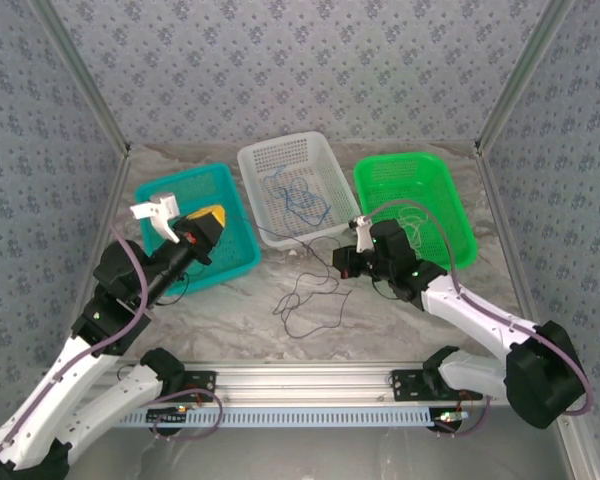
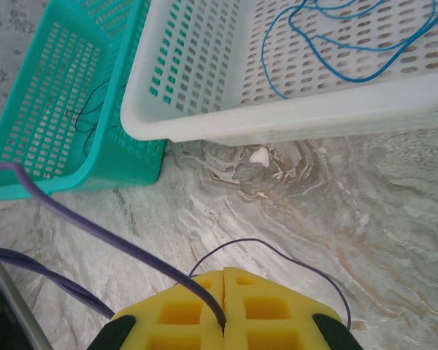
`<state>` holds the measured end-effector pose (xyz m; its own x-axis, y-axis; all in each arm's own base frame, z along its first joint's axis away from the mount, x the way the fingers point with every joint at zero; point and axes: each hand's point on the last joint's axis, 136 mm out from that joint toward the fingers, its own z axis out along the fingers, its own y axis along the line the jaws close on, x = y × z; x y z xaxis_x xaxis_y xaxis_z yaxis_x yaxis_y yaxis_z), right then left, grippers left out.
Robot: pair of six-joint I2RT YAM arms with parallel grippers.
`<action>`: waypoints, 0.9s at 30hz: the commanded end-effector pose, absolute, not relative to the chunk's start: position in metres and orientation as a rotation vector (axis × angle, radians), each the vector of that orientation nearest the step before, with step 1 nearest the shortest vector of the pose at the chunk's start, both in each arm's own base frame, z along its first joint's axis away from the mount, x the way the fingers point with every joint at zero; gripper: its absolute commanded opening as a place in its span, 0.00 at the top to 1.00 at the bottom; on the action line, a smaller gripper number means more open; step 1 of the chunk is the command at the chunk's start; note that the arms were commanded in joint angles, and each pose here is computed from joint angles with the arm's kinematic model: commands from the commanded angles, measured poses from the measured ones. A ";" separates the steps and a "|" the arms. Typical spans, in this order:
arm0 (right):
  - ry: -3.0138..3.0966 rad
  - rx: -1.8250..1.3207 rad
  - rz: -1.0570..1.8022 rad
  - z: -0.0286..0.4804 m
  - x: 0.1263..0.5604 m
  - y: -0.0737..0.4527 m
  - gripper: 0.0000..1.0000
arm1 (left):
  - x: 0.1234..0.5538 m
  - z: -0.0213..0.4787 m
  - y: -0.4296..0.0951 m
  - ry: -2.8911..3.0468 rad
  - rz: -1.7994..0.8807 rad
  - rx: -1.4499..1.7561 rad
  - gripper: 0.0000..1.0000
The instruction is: Untangle the cables
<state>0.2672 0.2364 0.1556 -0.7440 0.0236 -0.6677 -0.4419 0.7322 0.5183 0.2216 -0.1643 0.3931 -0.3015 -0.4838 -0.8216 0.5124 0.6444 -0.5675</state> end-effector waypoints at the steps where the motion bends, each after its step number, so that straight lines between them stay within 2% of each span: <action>1: 2.268 -0.371 0.956 0.159 0.265 0.249 0.95 | 0.219 0.421 -0.169 1.476 -1.102 0.005 1.00; 3: 2.264 -0.371 0.968 0.159 0.266 0.253 0.94 | 0.220 0.427 -0.173 1.455 -1.134 0.008 1.00; 6: 2.247 -0.353 0.971 0.161 0.269 0.256 0.75 | 0.222 0.432 -0.178 1.446 -1.161 0.007 1.00; 8: 2.234 -0.342 0.971 0.163 0.270 0.256 0.58 | 0.224 0.435 -0.179 1.437 -1.169 0.005 1.00; 11: 2.221 -0.328 0.963 0.167 0.270 0.253 0.45 | 0.226 0.438 -0.180 1.432 -1.171 0.000 1.00; 17: 2.178 -0.312 0.961 0.179 0.264 0.246 0.27 | 0.231 0.439 -0.182 1.435 -1.165 -0.009 1.00; 27: 2.197 -0.292 1.065 0.180 0.245 0.258 0.26 | 0.238 0.441 -0.182 1.435 -1.128 -0.016 1.00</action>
